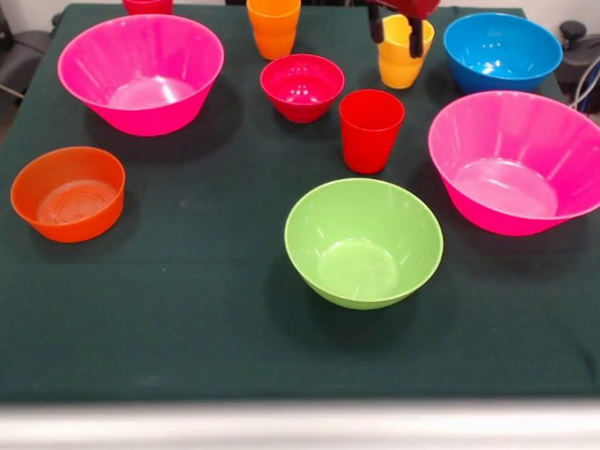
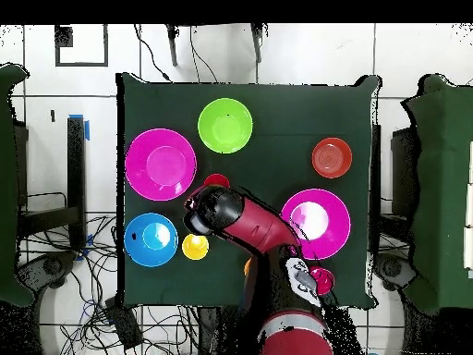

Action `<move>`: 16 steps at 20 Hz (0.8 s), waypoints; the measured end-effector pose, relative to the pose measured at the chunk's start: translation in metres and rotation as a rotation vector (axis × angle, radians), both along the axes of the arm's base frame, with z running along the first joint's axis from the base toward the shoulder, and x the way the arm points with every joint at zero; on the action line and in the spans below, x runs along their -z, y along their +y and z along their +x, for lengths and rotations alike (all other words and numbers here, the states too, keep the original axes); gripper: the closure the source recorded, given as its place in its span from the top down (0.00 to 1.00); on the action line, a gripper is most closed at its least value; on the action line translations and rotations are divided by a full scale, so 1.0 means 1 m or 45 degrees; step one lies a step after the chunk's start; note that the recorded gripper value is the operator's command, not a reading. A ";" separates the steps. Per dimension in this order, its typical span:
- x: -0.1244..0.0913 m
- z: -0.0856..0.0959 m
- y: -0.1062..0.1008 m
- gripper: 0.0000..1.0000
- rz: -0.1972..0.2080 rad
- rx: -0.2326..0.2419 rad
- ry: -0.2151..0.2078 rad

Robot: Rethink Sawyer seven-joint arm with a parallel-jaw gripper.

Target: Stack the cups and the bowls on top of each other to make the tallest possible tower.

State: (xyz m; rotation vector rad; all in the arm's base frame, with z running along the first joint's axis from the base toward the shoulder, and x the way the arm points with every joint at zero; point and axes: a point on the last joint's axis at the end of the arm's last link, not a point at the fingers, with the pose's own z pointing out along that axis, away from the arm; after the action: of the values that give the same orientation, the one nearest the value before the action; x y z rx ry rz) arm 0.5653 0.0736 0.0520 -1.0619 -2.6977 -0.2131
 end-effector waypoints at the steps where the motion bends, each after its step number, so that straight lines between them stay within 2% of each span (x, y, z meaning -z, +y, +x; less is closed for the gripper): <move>1: 0.000 -0.001 0.002 1.00 0.004 -0.003 0.003; 3: 0.002 -0.006 0.010 1.00 0.018 -0.016 0.017; 16: 0.001 -0.029 0.042 1.00 0.023 -0.084 0.051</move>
State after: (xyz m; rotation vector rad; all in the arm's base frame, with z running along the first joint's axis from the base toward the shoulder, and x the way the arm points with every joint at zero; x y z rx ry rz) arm 0.5364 0.1159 0.0515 -0.9596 -2.6848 -0.2016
